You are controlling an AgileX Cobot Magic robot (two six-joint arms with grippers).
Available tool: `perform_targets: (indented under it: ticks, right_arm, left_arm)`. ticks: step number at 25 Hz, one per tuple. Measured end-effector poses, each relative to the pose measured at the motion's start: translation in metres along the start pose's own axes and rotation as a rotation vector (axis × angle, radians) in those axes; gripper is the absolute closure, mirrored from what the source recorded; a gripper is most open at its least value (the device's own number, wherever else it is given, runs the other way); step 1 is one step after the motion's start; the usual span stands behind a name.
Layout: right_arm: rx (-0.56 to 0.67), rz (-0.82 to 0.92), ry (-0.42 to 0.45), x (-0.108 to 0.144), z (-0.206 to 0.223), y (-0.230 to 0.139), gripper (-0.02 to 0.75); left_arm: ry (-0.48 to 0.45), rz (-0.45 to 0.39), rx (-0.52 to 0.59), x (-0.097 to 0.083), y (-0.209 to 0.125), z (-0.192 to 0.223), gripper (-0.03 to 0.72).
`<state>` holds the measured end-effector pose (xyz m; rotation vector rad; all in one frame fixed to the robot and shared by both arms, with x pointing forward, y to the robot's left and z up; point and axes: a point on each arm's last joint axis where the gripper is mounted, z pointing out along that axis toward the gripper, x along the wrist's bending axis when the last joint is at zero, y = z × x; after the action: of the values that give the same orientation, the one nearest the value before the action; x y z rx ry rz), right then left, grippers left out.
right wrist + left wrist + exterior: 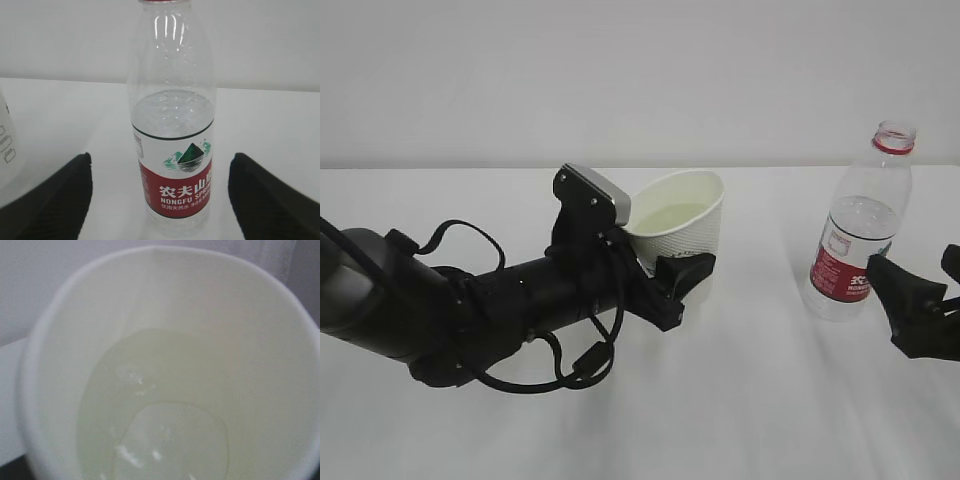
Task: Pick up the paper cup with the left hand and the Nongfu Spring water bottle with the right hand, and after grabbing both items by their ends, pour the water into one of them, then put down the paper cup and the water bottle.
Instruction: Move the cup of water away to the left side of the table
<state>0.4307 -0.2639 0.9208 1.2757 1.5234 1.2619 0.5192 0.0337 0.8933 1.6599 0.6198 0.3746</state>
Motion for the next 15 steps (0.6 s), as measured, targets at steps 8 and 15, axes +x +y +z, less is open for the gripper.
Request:
perform_targets:
  ticks: [8, 15]
  right_arm:
    - [0.000, 0.000, 0.000, 0.000, 0.000, 0.000, 0.108]
    - [0.000, 0.000, 0.000, 0.000, 0.000, 0.000, 0.111]
  left_arm:
    - [0.098, -0.043, -0.042, 0.010, 0.004, -0.001, 0.196]
    - [0.171, -0.047, -0.054, 0.028, 0.005, -0.005, 0.196]
